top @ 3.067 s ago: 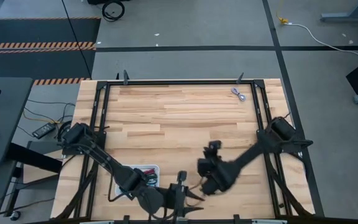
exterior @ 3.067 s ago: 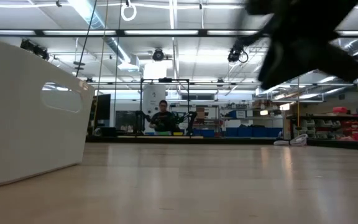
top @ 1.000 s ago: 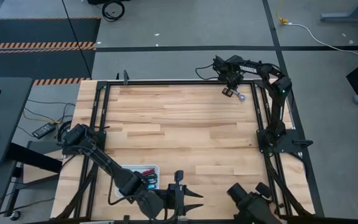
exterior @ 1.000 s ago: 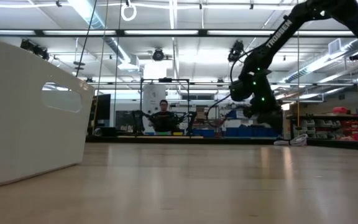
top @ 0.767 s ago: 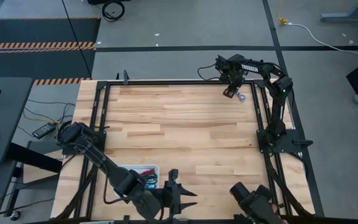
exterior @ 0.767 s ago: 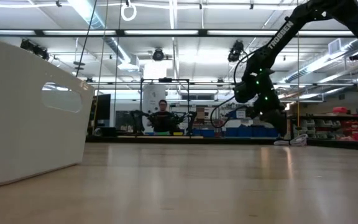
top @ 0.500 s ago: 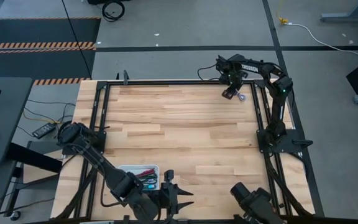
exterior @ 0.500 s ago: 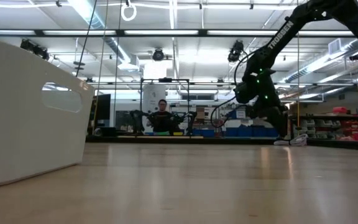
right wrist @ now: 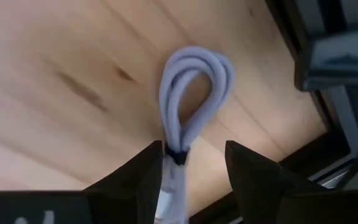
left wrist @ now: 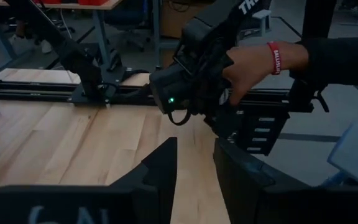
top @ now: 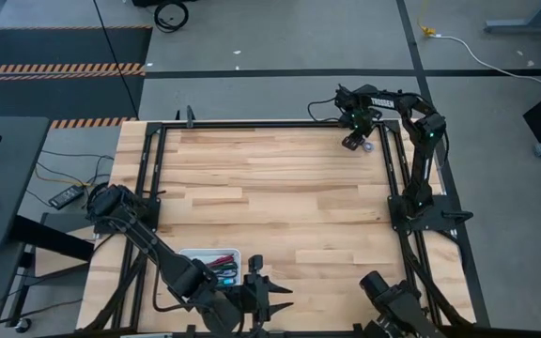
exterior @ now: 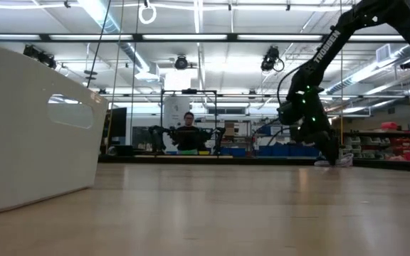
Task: Pick and place USB-C Cables
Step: Put the white charger cable into the white bin
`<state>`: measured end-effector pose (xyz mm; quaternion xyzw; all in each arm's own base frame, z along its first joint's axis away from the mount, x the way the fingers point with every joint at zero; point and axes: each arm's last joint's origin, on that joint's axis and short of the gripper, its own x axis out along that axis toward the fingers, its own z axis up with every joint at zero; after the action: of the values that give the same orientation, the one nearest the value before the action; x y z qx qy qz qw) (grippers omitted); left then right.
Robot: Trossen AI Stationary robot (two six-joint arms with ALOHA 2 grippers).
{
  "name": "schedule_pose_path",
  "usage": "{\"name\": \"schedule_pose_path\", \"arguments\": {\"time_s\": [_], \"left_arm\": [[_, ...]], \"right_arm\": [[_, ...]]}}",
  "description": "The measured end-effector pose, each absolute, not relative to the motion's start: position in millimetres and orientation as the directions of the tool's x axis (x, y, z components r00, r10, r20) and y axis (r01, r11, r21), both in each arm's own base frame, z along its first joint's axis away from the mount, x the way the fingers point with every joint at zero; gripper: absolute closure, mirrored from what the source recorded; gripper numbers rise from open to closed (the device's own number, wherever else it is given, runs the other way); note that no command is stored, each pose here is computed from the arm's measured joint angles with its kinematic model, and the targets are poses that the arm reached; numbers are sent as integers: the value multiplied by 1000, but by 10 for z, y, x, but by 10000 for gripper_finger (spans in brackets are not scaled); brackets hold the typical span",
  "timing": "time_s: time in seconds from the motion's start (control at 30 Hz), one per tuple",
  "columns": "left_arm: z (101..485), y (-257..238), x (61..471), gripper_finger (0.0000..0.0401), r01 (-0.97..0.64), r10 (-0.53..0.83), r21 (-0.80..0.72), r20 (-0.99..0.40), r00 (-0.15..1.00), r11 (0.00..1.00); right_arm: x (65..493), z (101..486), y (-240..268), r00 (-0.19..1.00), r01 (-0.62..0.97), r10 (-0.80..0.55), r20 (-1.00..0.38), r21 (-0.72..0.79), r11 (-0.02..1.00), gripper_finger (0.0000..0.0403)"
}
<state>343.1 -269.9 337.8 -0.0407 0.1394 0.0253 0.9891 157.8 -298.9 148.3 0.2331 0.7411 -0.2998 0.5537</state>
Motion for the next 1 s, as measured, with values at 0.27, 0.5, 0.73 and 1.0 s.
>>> {"name": "schedule_pose_path", "arguments": {"time_s": [0.27, 0.5, 0.73, 1.0], "left_arm": [[3379, -2676, 3446, 287, -77, 55, -70, -275, 960, 995], [3379, -2673, 3449, 287, -78, 56, -69, -275, 960, 995], [3365, -2666, 3445, 287, -84, 67, -46, -285, 956, 995], [3376, -2619, 3327, 287, -164, 157, 5, -324, 933, 986]], "right_arm": [[1458, 1396, -2995, -238, 716, 32, -971, -153, 681, 225], [1607, 1381, -2910, -267, 651, 12, -964, -171, 740, 310], [1918, 1371, -2707, -288, 534, -24, -957, -182, 826, 368], [2419, 1548, -2311, -186, 344, -123, -975, -182, 921, 371]]}}
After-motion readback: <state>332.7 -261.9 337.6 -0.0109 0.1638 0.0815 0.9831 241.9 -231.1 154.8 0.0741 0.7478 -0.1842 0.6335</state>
